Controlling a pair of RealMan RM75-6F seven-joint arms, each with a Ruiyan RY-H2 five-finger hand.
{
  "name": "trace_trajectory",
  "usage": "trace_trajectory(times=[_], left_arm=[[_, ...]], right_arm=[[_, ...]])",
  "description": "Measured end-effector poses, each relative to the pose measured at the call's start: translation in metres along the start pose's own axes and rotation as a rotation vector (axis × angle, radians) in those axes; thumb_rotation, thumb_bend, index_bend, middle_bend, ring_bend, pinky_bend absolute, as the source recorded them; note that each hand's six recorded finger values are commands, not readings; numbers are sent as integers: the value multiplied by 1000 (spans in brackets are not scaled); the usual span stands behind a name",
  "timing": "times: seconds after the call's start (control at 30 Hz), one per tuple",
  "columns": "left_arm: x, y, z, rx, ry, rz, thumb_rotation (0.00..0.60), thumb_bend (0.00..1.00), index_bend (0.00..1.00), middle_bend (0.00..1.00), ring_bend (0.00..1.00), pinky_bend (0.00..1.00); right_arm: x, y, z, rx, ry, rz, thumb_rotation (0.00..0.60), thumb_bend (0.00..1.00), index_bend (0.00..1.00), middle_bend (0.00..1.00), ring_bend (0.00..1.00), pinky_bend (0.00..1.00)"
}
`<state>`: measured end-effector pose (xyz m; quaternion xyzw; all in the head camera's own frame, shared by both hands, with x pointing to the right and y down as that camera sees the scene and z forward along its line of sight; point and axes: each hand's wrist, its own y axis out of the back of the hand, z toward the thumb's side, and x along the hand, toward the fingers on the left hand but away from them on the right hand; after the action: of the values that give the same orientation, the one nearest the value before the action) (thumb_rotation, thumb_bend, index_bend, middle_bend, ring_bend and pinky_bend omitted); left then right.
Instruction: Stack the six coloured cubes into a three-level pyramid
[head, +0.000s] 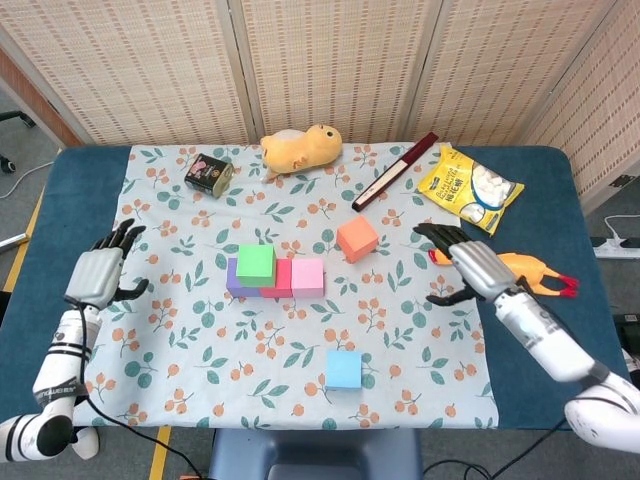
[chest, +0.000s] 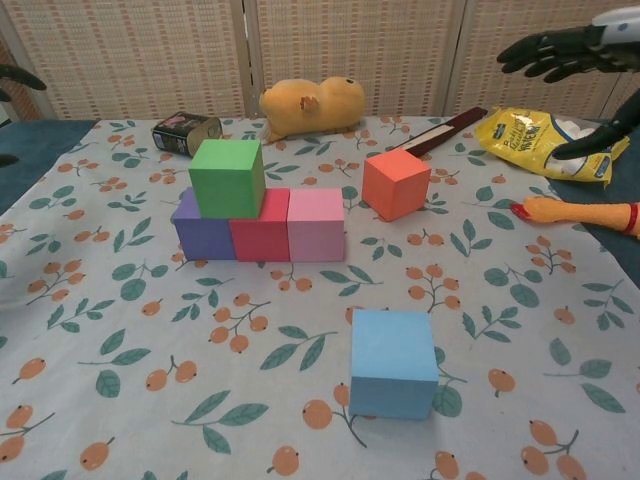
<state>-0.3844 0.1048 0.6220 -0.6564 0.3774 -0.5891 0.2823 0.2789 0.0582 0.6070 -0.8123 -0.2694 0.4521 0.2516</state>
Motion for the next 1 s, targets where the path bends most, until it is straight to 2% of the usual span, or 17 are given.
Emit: trace_trajectory(times=[0.13, 0.27, 0.47, 0.67, 0.87, 1.0], left_arm=[[-20, -8, -23, 13, 16, 0, 600, 326, 153, 28, 100, 173], [-34, -11, -33, 14, 9, 12, 600, 324, 176, 44, 99, 170], [-45, -13, -44, 4, -5, 30, 600, 326, 191, 51, 100, 166], [-56, -19, -49, -26, -14, 33, 600, 325, 202, 58, 100, 166], [-63, -25, -54, -74, -6, 19, 600, 325, 203, 57, 100, 166], [-66, -26, -58, -106, 0, 15, 600, 322, 203, 55, 100, 166]], right_arm=[[-47, -3, 18, 88, 23, 49, 600, 61, 0, 40, 0, 48], [-91, -7, 31, 180, 27, 77, 600, 10, 0, 43, 0, 48], [-139, -25, 33, 289, -1, 107, 600, 0, 0, 43, 0, 48], [-172, -42, 31, 391, -39, 132, 600, 0, 0, 43, 0, 48], [-196, -57, 26, 448, -86, 156, 600, 0, 0, 48, 0, 48], [-208, -68, 28, 461, -104, 166, 600, 13, 44, 114, 0, 47]])
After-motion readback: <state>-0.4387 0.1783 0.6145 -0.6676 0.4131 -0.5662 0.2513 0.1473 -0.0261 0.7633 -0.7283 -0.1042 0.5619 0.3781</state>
